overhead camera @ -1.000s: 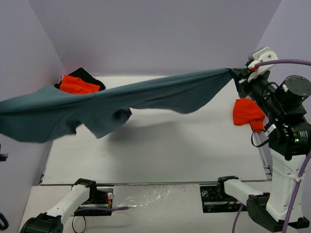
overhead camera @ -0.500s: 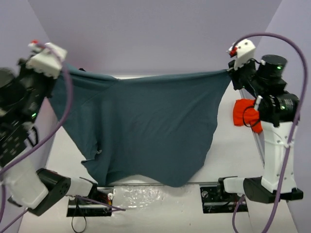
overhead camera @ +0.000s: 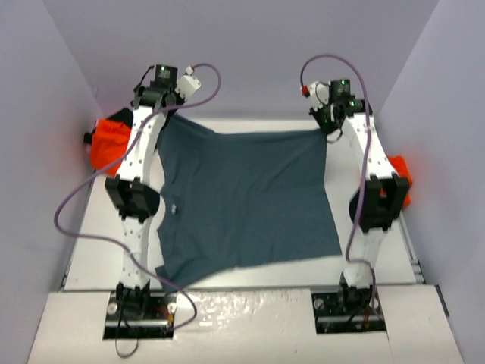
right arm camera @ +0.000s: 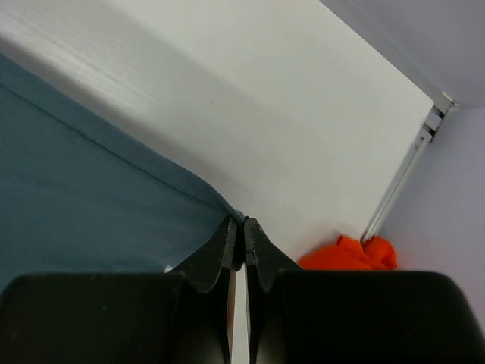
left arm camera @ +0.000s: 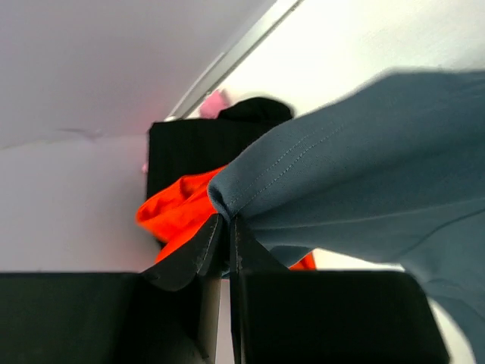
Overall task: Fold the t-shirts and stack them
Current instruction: Flatten out the tshirt, then fold the flattened tshirt in 1/3 of the way
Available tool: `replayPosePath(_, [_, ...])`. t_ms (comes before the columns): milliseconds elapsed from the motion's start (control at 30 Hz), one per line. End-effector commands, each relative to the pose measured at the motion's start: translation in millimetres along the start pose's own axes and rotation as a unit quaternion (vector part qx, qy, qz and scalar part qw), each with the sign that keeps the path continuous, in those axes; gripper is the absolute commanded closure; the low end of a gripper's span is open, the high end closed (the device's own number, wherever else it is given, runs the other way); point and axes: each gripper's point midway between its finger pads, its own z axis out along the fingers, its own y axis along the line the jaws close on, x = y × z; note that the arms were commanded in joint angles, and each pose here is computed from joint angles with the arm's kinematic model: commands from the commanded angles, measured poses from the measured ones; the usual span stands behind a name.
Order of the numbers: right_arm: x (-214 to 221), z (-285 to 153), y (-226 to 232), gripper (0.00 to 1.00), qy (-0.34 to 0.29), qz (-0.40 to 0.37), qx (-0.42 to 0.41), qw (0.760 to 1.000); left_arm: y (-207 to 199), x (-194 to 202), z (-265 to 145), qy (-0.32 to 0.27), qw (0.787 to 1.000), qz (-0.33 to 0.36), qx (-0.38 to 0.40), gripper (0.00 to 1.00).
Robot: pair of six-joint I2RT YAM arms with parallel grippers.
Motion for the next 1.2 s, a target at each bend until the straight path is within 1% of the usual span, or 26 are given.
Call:
replayPosePath(0, [-25.1, 54.2, -49.4, 1.00, -0.030, 0.008, 0.062, 0.998, 57.6, -35.8, 1.2, -0.087, 0.992, -0.019, -0.093, 1.00])
replayPosePath(133, [-27.9, 88.5, -64.8, 1.00, -0.033, 0.016, 0.078, 0.996, 66.7, -20.3, 43.7, -0.075, 0.991, -0.028, -0.106, 1.00])
replayPosePath(233, [-30.3, 105.9, -71.0, 1.00, -0.040, 0.015, 0.091, 0.995, 75.2, -11.7, 59.6, -0.070, 0.990, -0.032, -0.120, 1.00])
replayPosePath(400, [-32.8, 113.7, -74.9, 1.00, -0.050, 0.021, 0.099, 0.994, 80.4, -2.6, 70.5, -0.062, 0.989, -0.040, -0.129, 1.00])
replayPosePath(467, [-40.5, 107.1, -74.6, 1.00, -0.063, 0.023, 0.097, 0.993, 81.7, -2.7, 67.9, -0.063, 0.988, -0.047, -0.132, 1.00])
replayPosePath(533, [-44.9, 97.5, -74.6, 1.00, -0.071, 0.026, 0.097, 0.992, 81.4, -3.7, 56.9, -0.063, 0.989, -0.050, -0.126, 1.00])
replayPosePath(600, [-46.9, 87.9, -72.9, 1.00, -0.074, 0.020, 0.095, 0.993, 85.7, -6.9, 36.7, -0.071, 0.988, -0.053, -0.126, 1.00])
replayPosePath(733, [-42.6, 67.8, -64.8, 1.00, -0.071, 0.001, 0.083, 0.994, 74.9, -1.5, 9.7, -0.063, 0.992, -0.051, -0.099, 1.00])
replayPosePath(800, [-35.8, 59.2, -65.3, 1.00, -0.063, -0.003, 0.091, 0.994, 65.4, 5.8, -0.6, -0.056, 0.994, -0.050, -0.079, 1.00])
replayPosePath(833, [-31.1, 57.6, -65.4, 1.00, -0.057, -0.004, 0.094, 0.994, 60.1, 10.1, -2.4, -0.049, 0.995, -0.049, -0.069, 1.00])
replayPosePath(967, [-9.3, 62.4, -59.8, 1.00, -0.031, -0.013, 0.086, 0.996, 39.8, 15.2, -36.6, -0.041, 0.998, -0.047, -0.027, 1.00])
replayPosePath(1167, [3.6, 72.9, -49.1, 1.00, -0.012, -0.027, 0.073, 0.997, -7.5, 13.4, -77.7, -0.026, 0.999, -0.001, 0.024, 1.00])
